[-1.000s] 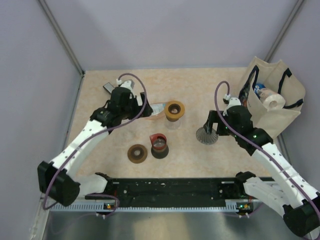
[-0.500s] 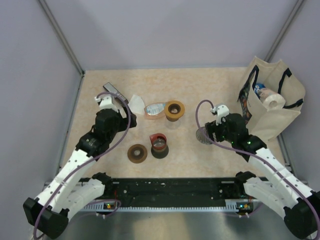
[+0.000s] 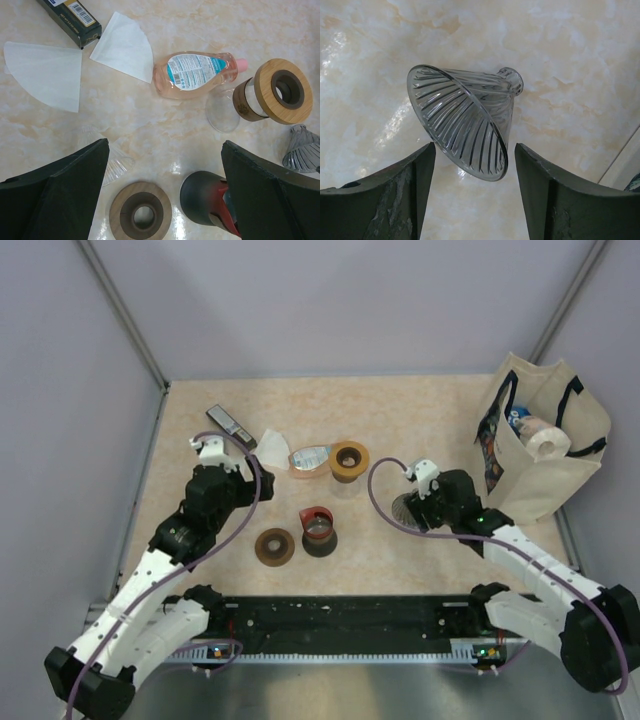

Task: Place the coffee filter in the dripper

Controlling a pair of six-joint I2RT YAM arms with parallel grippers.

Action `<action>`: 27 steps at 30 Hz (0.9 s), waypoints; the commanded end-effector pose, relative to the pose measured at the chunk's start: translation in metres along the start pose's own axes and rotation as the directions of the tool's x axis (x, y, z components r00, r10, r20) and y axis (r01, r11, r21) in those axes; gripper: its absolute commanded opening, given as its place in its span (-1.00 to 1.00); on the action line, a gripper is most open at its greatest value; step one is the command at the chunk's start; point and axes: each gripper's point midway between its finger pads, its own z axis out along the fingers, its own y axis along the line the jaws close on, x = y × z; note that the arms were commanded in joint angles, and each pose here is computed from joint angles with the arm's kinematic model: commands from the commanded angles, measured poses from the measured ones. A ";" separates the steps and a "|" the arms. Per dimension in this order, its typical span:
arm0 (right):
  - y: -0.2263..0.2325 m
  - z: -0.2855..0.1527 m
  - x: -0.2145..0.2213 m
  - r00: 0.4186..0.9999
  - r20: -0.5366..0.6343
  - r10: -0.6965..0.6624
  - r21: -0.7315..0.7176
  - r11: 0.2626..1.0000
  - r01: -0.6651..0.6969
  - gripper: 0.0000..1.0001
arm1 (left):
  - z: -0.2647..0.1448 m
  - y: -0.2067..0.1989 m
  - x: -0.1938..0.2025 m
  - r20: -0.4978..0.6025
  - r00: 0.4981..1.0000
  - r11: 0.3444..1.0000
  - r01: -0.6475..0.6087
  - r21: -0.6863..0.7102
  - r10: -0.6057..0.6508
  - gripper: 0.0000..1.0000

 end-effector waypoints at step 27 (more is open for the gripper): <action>-0.043 -0.057 -0.103 0.873 0.133 0.470 0.201 0.850 -0.488 -1.00 | -0.004 -0.002 -0.018 0.063 0.998 1.000 0.021 -0.003 -0.021 0.98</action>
